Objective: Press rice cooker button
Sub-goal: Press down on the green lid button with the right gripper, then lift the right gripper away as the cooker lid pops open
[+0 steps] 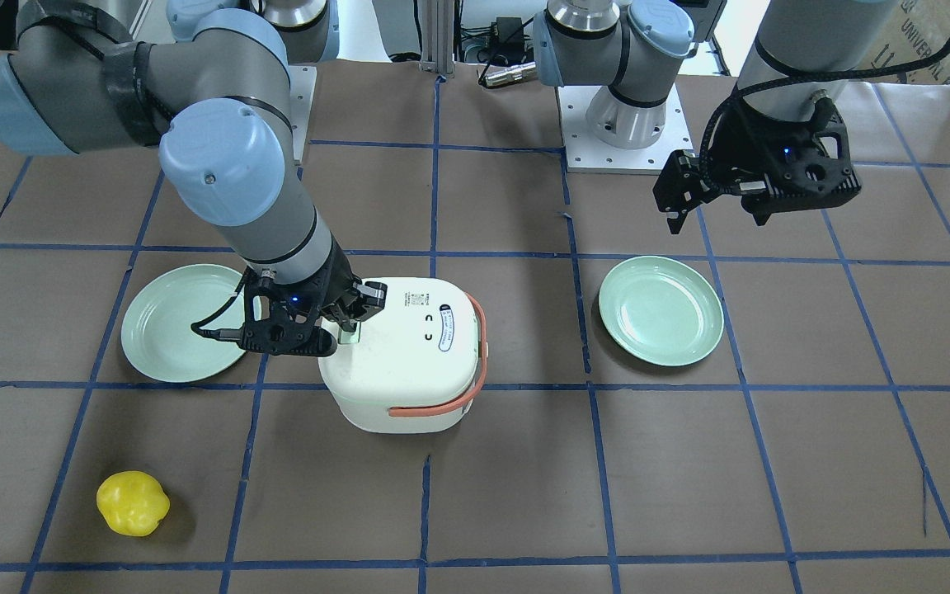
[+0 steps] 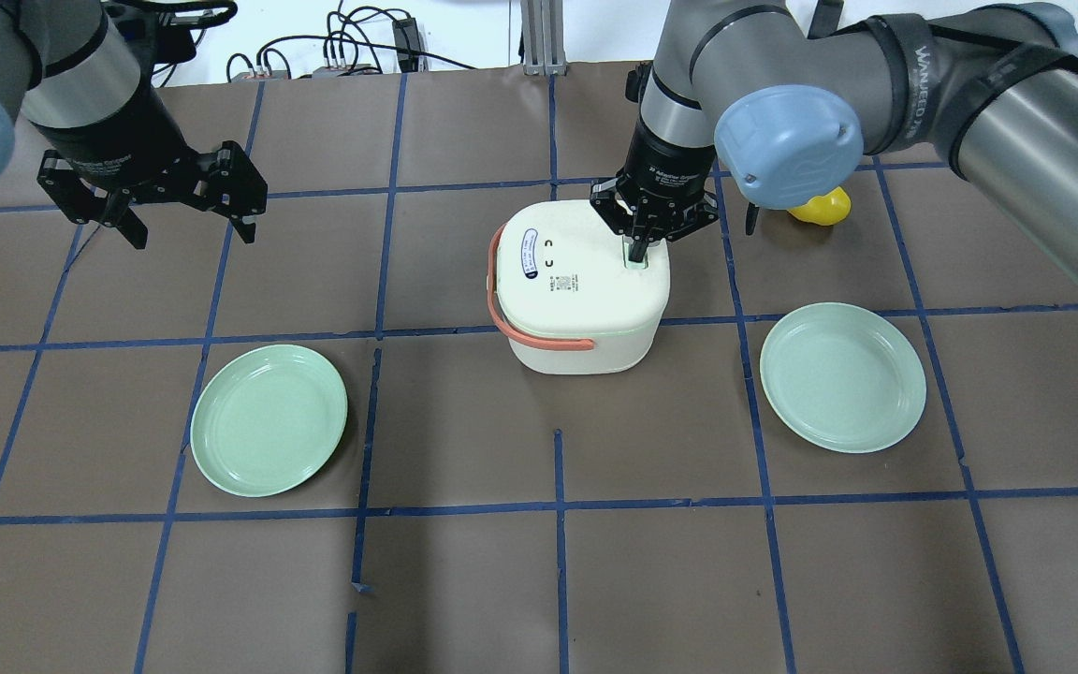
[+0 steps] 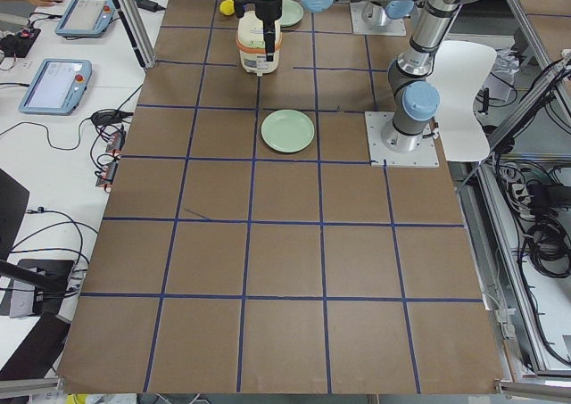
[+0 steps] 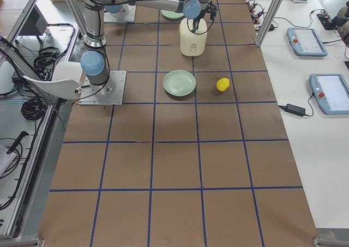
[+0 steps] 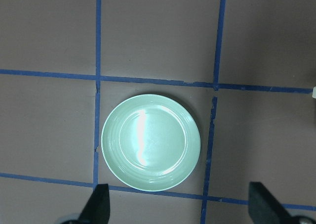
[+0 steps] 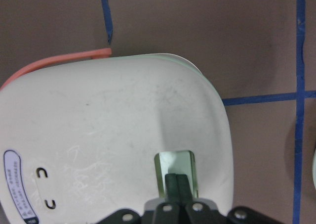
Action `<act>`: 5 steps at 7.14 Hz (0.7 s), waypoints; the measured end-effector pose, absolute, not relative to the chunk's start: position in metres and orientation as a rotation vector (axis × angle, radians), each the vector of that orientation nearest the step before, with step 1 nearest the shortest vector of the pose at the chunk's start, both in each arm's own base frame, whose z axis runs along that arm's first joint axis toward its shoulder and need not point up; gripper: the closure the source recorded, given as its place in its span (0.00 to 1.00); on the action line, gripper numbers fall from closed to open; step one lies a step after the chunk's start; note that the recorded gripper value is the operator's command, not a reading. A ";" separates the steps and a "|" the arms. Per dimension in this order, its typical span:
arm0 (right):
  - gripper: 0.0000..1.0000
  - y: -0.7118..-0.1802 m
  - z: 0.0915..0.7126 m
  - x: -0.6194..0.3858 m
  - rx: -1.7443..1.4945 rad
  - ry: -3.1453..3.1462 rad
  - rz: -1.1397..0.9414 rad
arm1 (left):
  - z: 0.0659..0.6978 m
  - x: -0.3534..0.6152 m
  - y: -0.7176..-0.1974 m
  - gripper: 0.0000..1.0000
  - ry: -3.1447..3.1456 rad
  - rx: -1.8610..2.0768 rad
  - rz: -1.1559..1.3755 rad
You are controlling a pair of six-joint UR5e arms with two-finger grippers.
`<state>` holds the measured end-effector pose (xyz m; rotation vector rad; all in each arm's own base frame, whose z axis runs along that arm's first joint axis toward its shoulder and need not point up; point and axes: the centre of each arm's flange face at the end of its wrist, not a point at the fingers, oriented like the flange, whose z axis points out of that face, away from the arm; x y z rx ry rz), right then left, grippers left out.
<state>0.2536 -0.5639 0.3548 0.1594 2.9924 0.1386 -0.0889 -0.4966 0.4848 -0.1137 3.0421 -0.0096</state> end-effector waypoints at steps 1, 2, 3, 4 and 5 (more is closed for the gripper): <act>0.91 -0.567 0.352 0.254 0.159 2.992 0.129 | 0.485 -0.089 -0.497 0.00 3.042 -0.114 -0.009; 0.86 -0.569 0.352 0.254 0.161 2.994 0.122 | 0.485 -0.089 -0.497 0.00 3.042 -0.114 -0.010; 0.79 -0.568 0.359 0.254 0.166 2.999 0.115 | 0.485 -0.089 -0.497 0.00 3.042 -0.114 -0.010; 0.67 -0.562 0.377 0.254 0.176 3.003 0.100 | 0.485 -0.089 -0.497 0.00 3.042 -0.114 -0.010; 0.45 -0.551 0.405 0.253 0.189 3.005 0.094 | 0.485 -0.089 -0.497 0.00 3.043 -0.114 -0.010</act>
